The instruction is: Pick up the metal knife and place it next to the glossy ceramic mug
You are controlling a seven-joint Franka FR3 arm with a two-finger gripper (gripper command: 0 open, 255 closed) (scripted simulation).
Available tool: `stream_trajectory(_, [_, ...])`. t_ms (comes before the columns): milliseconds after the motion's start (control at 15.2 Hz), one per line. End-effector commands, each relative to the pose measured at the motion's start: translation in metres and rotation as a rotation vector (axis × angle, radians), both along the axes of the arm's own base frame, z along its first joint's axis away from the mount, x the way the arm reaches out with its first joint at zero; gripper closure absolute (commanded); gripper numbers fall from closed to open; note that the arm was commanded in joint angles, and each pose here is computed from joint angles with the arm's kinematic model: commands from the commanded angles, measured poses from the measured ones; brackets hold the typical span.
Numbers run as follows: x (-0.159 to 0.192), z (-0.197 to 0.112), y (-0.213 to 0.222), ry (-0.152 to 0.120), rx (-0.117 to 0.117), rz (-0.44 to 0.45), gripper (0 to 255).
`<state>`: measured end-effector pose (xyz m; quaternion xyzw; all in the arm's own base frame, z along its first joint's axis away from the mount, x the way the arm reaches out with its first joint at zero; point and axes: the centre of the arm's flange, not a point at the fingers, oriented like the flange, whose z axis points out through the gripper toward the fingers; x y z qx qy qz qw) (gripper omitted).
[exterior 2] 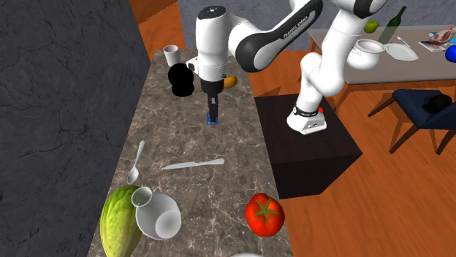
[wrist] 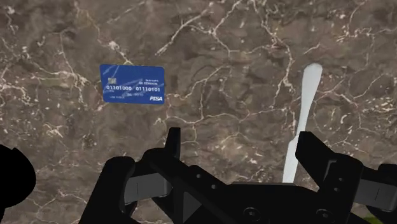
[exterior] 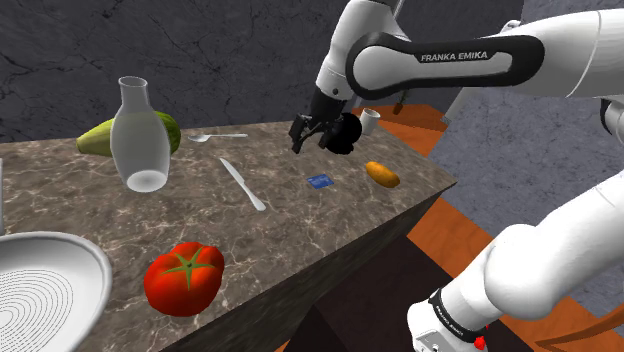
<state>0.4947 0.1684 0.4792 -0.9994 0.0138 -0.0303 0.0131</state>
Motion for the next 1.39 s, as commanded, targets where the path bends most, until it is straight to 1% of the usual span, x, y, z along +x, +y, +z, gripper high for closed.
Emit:
stream_trajectory(0, [0.016,-0.011,0.02,0.009,-0.005,0.005,0])
stream_trajectory(792, [0.106,-0.097,0.13,0.065,-0.041,0.037,0])
stream_trajectory(858, [0.108,-0.099,0.132,0.066,-0.041,0.038,0])
stream_trajectory(1320, [0.108,-0.139,0.132,0.066,-0.041,0.038,0])
